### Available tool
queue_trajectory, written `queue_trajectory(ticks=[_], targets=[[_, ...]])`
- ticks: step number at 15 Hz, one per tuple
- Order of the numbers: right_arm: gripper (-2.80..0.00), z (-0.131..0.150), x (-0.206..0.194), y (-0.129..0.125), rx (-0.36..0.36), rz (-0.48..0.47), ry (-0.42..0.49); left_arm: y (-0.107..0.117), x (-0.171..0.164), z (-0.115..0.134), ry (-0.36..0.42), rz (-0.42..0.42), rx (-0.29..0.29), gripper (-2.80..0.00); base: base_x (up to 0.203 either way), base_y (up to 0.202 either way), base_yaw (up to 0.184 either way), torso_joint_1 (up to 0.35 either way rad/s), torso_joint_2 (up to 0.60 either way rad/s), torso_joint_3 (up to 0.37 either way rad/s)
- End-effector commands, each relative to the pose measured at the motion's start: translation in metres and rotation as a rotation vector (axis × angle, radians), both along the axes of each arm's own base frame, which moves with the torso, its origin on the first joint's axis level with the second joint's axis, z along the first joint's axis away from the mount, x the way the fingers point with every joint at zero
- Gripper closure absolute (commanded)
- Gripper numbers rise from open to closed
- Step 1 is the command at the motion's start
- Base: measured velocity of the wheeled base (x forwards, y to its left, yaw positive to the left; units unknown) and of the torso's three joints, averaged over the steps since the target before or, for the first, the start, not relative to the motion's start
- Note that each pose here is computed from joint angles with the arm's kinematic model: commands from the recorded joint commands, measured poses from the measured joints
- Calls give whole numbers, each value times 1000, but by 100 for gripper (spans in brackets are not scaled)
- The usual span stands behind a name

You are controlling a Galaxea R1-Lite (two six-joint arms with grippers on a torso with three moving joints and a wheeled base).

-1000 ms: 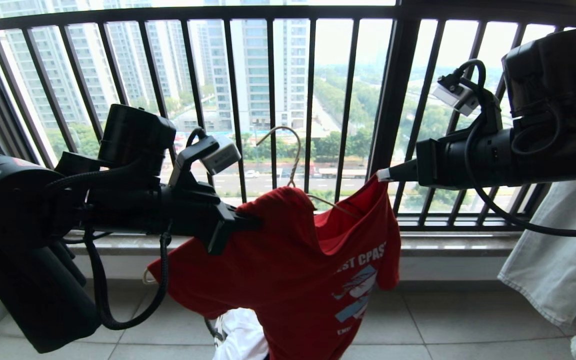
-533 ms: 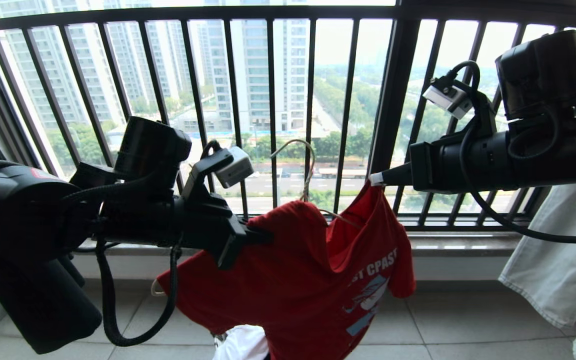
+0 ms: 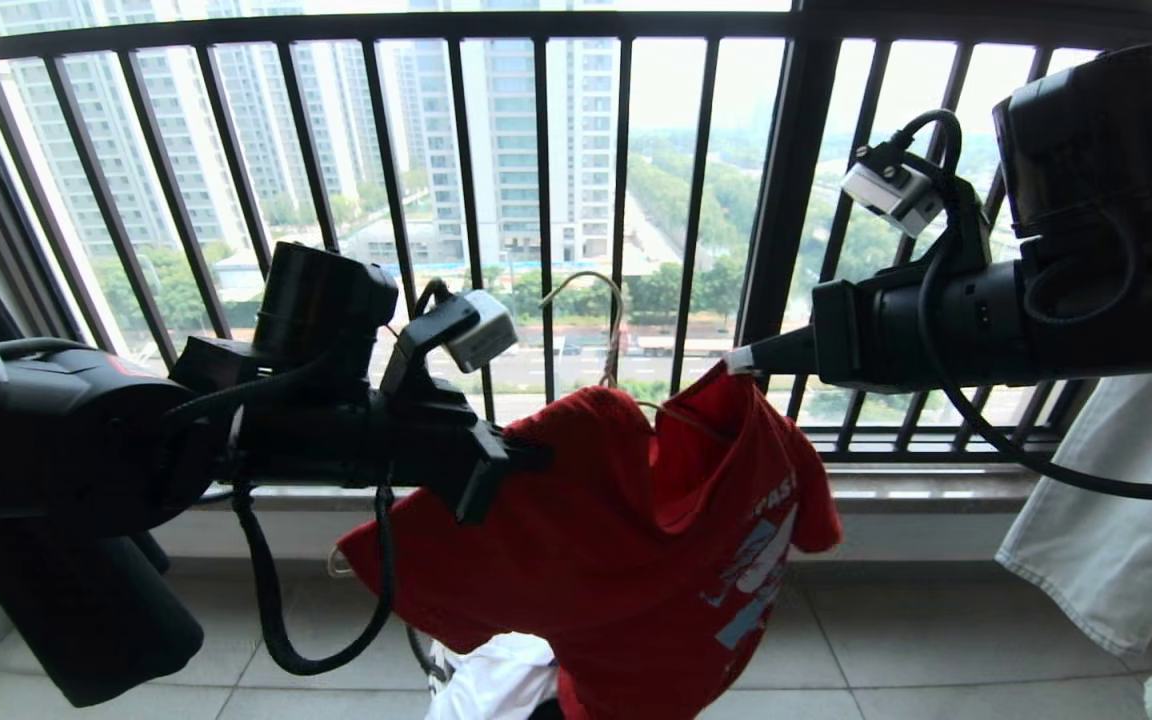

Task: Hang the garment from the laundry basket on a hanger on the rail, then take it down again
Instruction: Hang the clothes on the clothes rack

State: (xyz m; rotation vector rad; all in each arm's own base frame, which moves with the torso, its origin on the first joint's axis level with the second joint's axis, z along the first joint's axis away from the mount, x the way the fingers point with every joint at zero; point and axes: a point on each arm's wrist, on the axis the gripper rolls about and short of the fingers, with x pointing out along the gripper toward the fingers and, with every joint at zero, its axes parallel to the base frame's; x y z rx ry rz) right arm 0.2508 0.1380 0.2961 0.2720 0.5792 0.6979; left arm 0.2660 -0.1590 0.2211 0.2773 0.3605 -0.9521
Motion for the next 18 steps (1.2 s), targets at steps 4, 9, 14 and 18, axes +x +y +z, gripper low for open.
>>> queue_trajectory(ticks=[4, 9, 14, 18], targets=[[0, -7, 24, -10, -62, -163, -66, 13, -23, 23, -70, 19, -25, 0, 0, 0, 0, 0, 0, 0], [0, -12, 30, -12, -102, -188, -74, 22, -39, 36, -115, 21, -44, 0, 0, 0, 0, 0, 0, 0], [0, -12, 29, -12, -115, -183, -75, 20, -33, 29, -125, 51, -5, 0, 0, 0, 0, 0, 0, 0], [0, -7, 21, -10, -104, -164, -86, 13, -19, 15, -103, 80, 44, 0, 0, 0, 0, 0, 0, 0]])
